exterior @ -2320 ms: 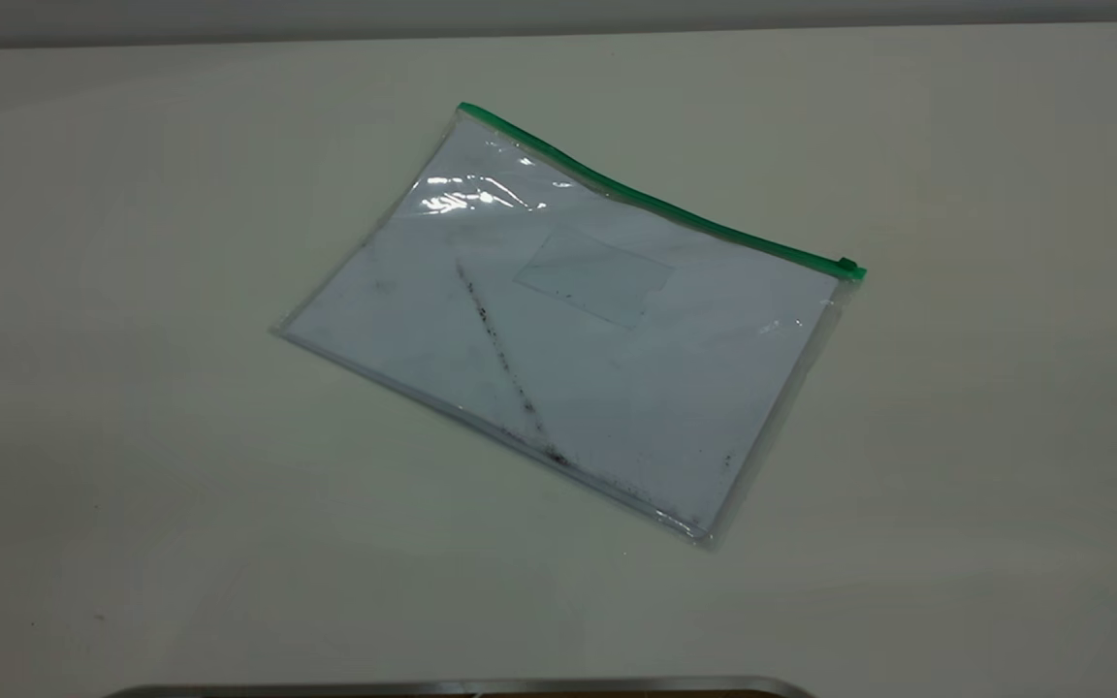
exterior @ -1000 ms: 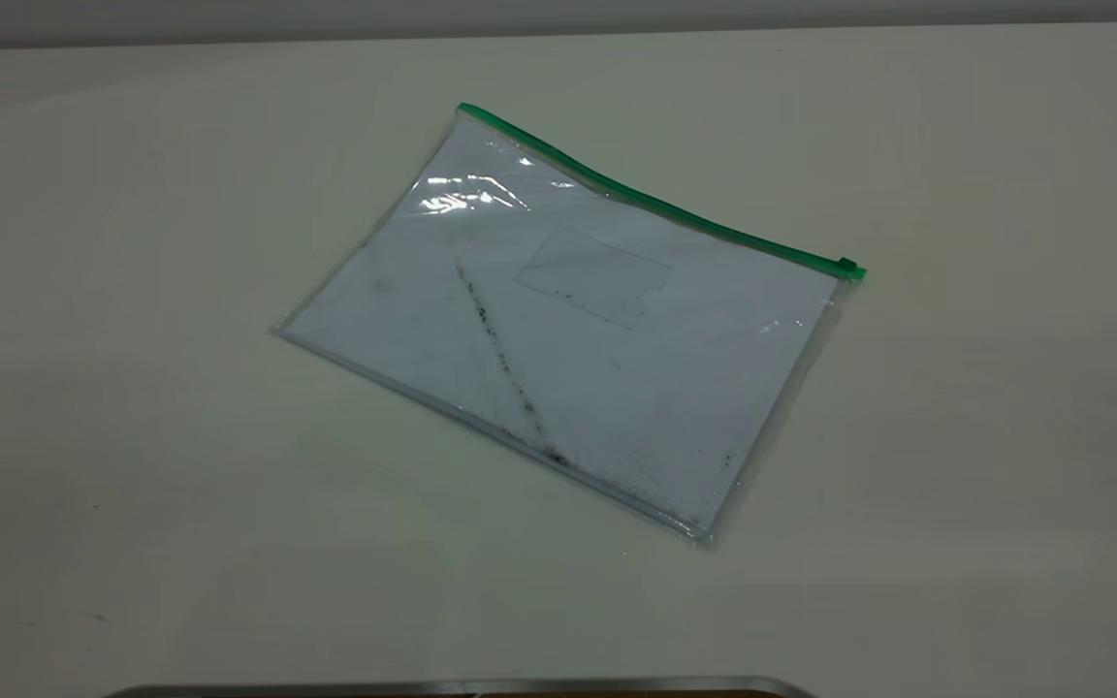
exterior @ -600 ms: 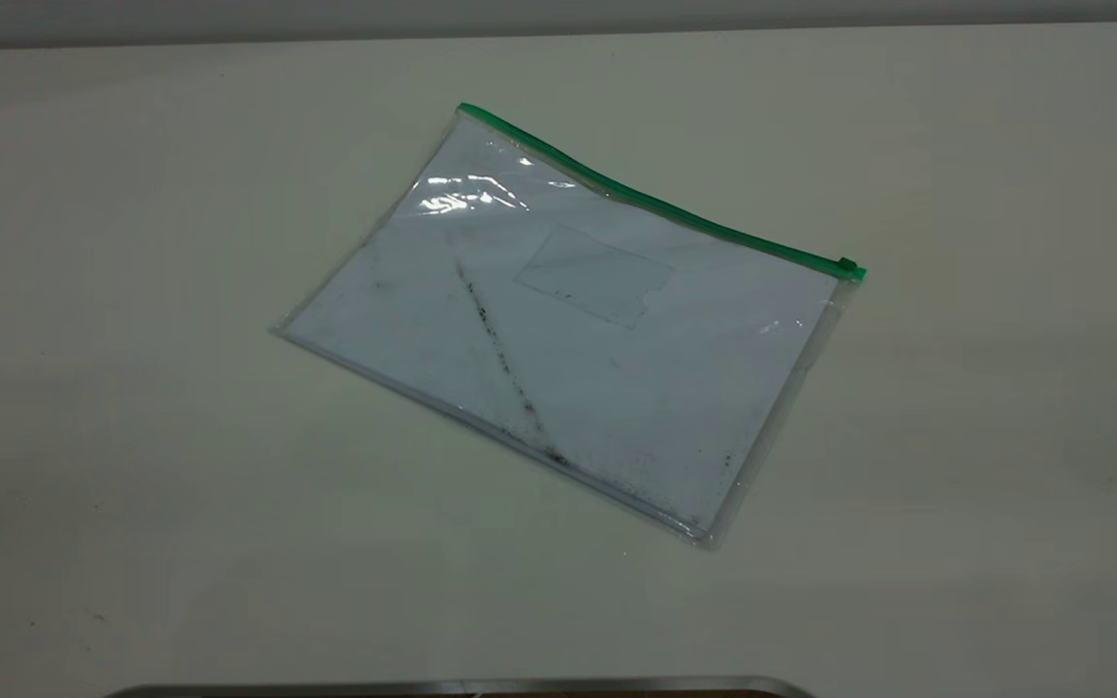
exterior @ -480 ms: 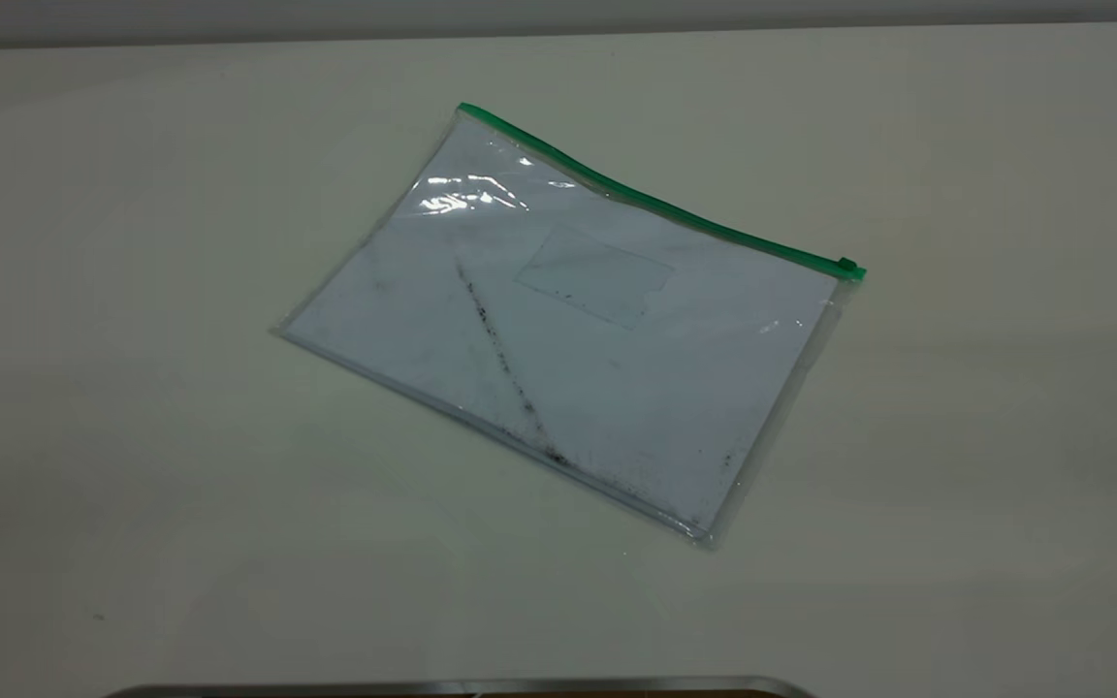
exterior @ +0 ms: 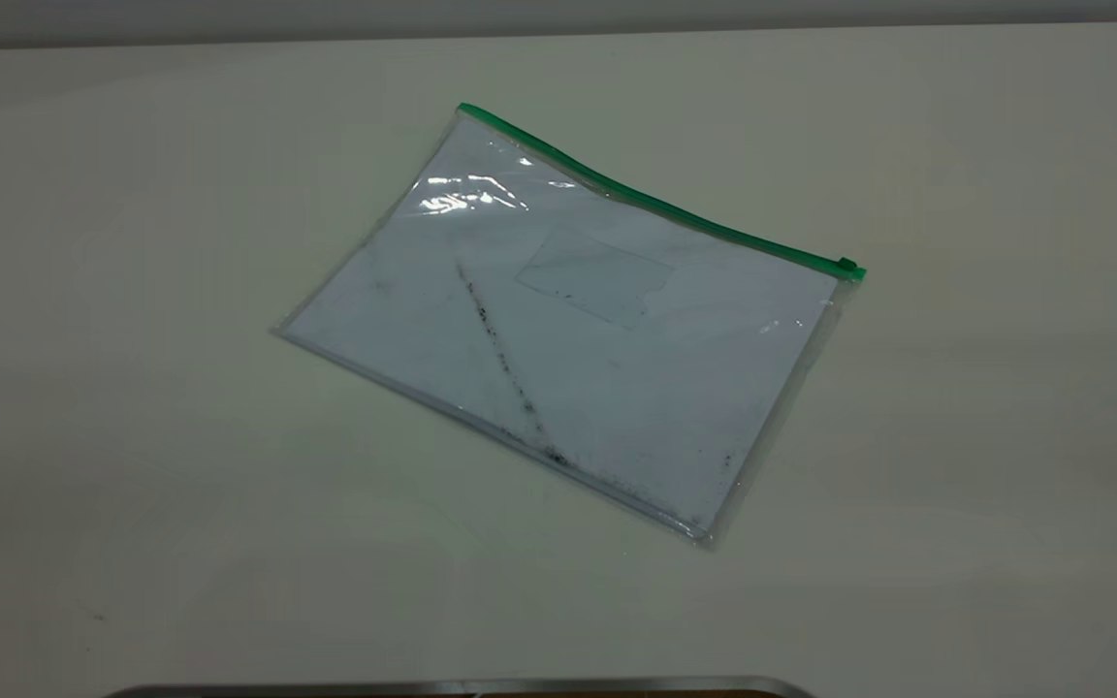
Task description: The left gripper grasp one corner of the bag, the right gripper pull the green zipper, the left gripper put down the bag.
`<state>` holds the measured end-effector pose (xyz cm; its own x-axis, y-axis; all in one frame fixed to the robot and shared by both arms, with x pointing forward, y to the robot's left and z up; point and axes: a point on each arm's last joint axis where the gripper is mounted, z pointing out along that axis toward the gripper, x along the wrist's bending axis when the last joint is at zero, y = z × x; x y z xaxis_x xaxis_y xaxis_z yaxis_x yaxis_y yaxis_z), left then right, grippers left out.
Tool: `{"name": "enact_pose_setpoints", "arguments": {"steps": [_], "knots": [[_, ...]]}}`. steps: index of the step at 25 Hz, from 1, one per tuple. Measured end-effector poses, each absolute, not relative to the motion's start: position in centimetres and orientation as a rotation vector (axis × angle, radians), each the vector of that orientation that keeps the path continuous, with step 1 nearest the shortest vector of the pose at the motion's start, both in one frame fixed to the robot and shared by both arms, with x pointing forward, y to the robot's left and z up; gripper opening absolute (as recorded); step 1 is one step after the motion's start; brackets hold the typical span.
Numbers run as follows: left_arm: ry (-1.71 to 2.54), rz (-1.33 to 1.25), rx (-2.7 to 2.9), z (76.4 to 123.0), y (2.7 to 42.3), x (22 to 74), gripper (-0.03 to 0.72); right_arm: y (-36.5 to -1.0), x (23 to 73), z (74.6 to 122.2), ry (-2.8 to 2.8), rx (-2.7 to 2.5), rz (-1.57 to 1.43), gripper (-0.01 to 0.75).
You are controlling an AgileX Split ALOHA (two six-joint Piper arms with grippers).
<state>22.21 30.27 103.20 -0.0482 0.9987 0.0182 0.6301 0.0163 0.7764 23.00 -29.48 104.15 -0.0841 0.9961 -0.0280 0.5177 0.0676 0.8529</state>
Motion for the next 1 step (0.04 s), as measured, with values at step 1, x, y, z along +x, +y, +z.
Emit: {"name": "enact_pose_setpoints", "arguments": {"steps": [1], "knots": [[1.736,0.845,1.668,103.20,30.27,22.21,0.509,-29.48,23.00,104.15,1.683,1.523,0.916,0.579]]}}
